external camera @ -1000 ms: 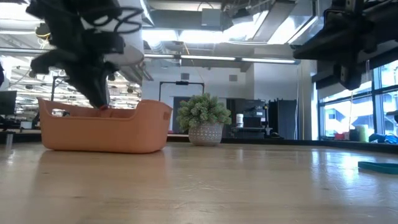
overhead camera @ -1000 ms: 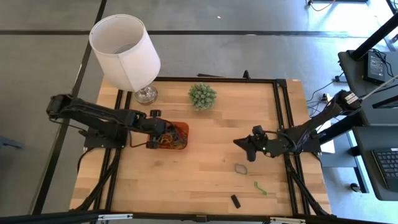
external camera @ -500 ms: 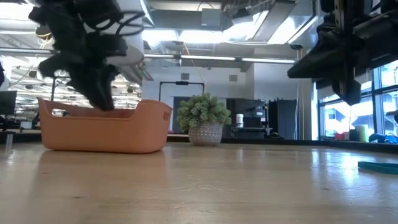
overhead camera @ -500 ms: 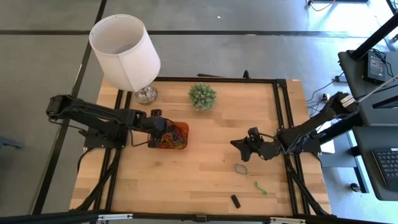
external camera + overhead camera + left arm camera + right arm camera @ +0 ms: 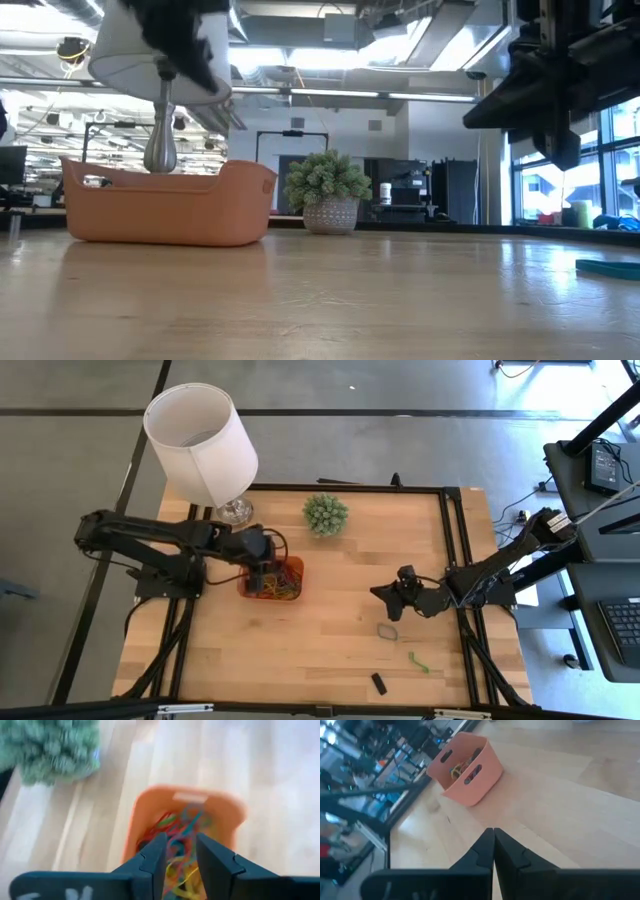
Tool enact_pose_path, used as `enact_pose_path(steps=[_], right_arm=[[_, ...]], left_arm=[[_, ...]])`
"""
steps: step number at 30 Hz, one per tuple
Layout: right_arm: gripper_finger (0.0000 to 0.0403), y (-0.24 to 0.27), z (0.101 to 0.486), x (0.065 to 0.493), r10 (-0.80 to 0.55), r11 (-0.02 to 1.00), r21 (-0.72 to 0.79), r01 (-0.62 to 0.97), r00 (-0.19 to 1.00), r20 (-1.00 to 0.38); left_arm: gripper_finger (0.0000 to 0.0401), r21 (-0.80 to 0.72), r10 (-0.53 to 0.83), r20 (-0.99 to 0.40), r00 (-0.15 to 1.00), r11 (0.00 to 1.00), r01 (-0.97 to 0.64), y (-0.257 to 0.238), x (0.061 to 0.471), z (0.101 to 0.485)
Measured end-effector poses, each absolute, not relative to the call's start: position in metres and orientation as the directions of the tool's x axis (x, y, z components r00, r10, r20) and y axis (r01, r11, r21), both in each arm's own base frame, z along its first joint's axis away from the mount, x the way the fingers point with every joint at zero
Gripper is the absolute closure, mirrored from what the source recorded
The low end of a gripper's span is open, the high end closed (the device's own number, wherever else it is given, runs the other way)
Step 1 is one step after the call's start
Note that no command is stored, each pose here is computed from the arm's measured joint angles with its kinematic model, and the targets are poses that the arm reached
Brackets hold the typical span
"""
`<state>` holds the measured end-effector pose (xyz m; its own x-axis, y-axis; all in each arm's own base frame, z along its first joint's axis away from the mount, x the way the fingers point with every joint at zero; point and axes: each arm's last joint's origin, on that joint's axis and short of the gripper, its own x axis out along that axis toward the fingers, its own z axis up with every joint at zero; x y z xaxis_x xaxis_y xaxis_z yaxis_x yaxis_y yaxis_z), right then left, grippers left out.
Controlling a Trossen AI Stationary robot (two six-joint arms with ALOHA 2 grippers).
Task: Pick and place rubber bands into bin
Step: Put the green rubber band into the orange bin
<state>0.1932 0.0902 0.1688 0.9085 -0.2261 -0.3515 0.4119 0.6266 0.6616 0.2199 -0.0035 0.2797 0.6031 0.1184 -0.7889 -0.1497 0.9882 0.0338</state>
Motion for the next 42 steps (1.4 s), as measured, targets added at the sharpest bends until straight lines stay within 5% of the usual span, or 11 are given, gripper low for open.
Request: enact_pose_path(steps=[8, 15, 21, 32, 42], right_arm=[[0.0399, 0.098, 0.184, 0.201, -0.062, 0.722, 0.575, 0.385, 0.864, -0.5], [0.0401, 0.104, 0.247, 0.204, -0.031, 0.797, 0.347, 0.495, 0.607, -0.794], [0.0401, 0.117, 0.274, 0.2, 0.062, 0.765, 0.271, 0.585, 0.351, -0.934], [0.0342, 0.168, 0.221, 0.191, 0.105, 0.79, 0.087, 0.607, 0.005, -0.994], [0.0283, 0.213, 0.173, 0.199, 0.137, 0.833, 0.093, 0.545, -0.04, -0.99]], left_arm=[[0.0389, 0.045, -0.018, -0.703, 0.711, 0.997, 0.069, -0.029, 0.225, 0.303], [0.0399, 0.055, -0.054, -0.607, 0.793, 0.993, 0.109, -0.038, 0.231, 0.313], [0.04, 0.064, -0.052, -0.591, 0.805, 0.992, 0.111, -0.037, 0.232, 0.314], [0.0399, 0.067, -0.073, -0.598, 0.798, 0.988, 0.14, -0.038, 0.231, 0.313], [0.04, 0.017, -0.1, -0.573, 0.813, 0.991, 0.134, -0.034, 0.225, 0.29]])
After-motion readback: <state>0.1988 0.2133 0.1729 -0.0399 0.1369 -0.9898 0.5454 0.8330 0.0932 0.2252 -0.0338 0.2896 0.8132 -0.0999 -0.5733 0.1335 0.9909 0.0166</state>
